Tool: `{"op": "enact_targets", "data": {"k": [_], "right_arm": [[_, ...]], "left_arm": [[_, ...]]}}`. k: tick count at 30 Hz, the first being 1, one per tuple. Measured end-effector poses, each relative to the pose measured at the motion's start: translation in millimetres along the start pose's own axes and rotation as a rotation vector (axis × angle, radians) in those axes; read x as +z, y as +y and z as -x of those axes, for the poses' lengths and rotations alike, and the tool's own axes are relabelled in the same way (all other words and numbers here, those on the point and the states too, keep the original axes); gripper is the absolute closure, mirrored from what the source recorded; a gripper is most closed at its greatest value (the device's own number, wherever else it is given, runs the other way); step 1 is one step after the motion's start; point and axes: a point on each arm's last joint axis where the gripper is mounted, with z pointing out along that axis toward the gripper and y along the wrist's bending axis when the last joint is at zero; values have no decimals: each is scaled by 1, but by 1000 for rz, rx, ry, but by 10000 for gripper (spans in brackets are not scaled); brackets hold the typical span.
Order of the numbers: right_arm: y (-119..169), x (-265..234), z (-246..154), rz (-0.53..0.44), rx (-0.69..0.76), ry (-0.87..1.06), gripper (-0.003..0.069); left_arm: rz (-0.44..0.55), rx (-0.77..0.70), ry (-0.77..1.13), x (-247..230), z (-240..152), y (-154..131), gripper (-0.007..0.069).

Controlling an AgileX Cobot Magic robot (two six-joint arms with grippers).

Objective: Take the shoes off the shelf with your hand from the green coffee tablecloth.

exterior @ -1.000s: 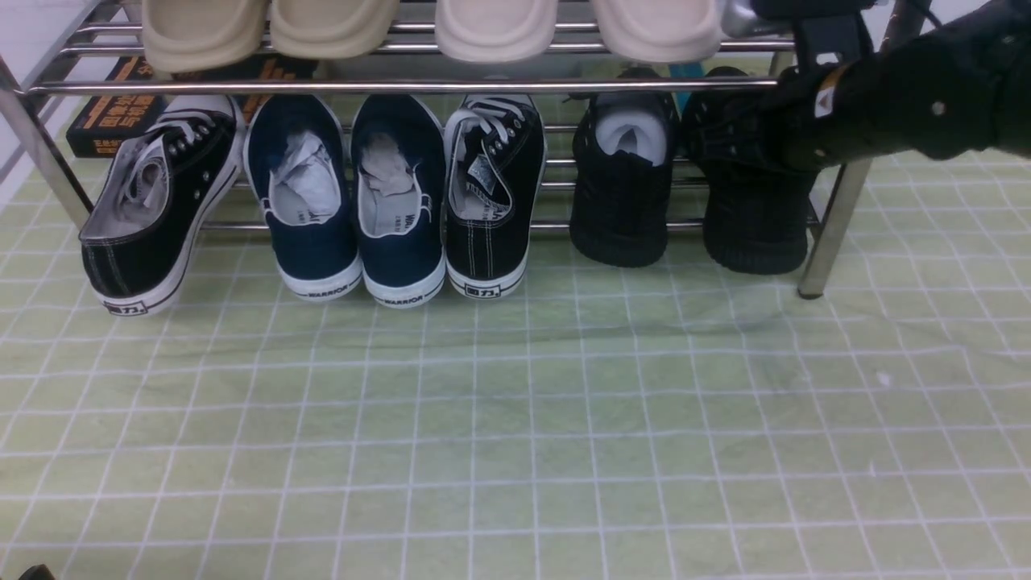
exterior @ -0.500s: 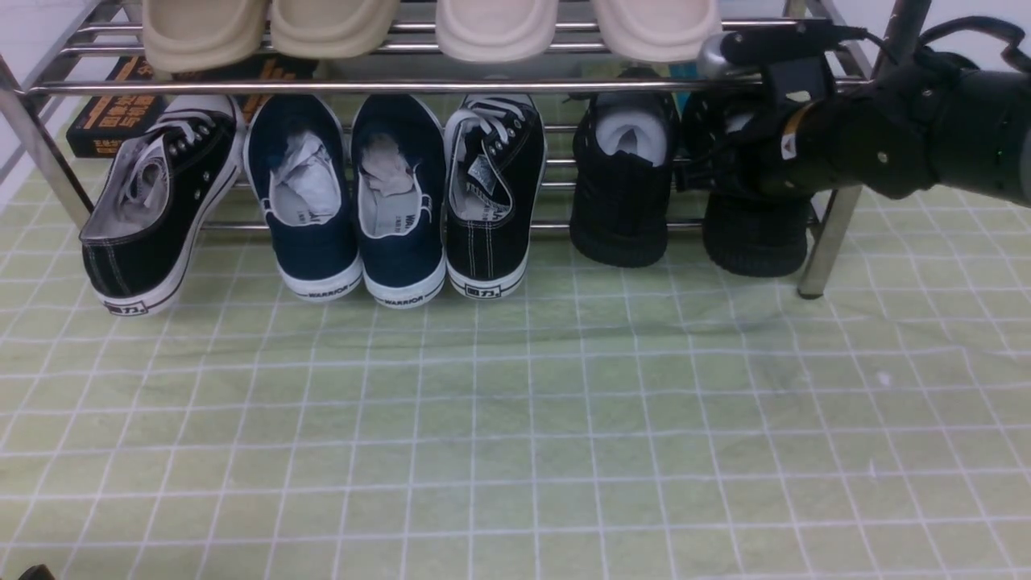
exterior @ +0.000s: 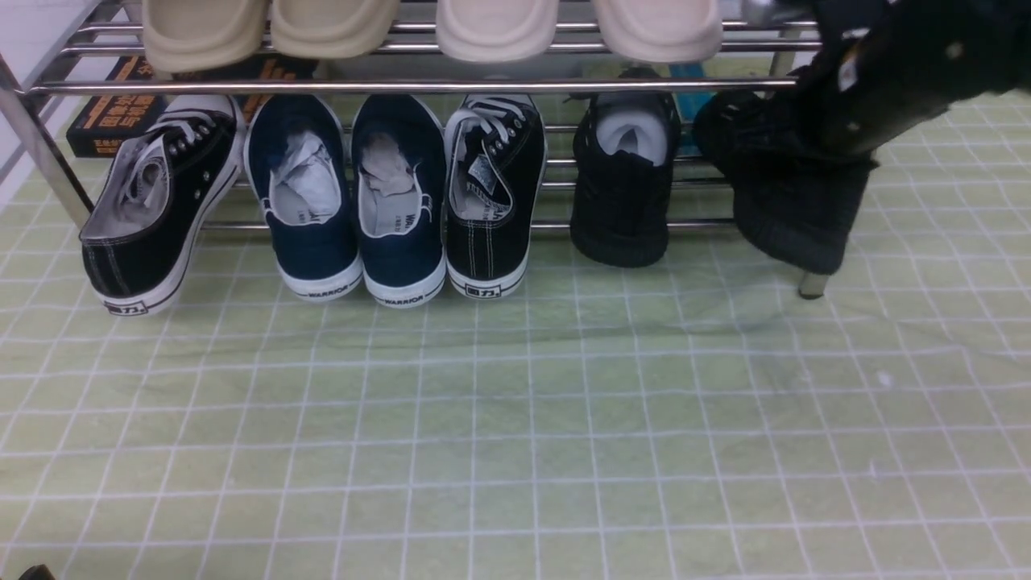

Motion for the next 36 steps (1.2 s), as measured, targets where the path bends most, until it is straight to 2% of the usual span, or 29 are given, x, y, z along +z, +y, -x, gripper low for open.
{"op": "enact_targets", "data": {"k": [4, 10, 14, 18, 20, 21, 23, 24, 27, 36], "right_arm": [[1, -32, -4, 51, -6, 51, 652], [7, -88, -19, 198, -25, 174, 652], [18, -113, -35, 255, -88, 281, 652], [47, -124, -55, 322, -177, 322, 650], [71, -125, -73, 361, -239, 366, 649], [73, -125, -75, 364, -247, 368, 649], [102, -123, -97, 393, -299, 377, 649], [104, -122, -98, 391, -296, 377, 649], [135, -115, -117, 386, -308, 315, 649], [161, -66, -124, 233, -281, 220, 646]], "left_arm": [[0, 0, 0, 0, 0, 0, 384], [0, 0, 0, 0, 0, 0, 384], [0, 0, 0, 0, 0, 0, 384], [0, 0, 0, 0, 0, 0, 384], [0, 0, 0, 0, 0, 0, 384], [0, 0, 0, 0, 0, 0, 384], [0, 0, 0, 0, 0, 0, 384], [0, 0, 0, 0, 0, 0, 384], [0, 0, 0, 0, 0, 0, 384], [0, 0, 0, 0, 0, 0, 384]]}}
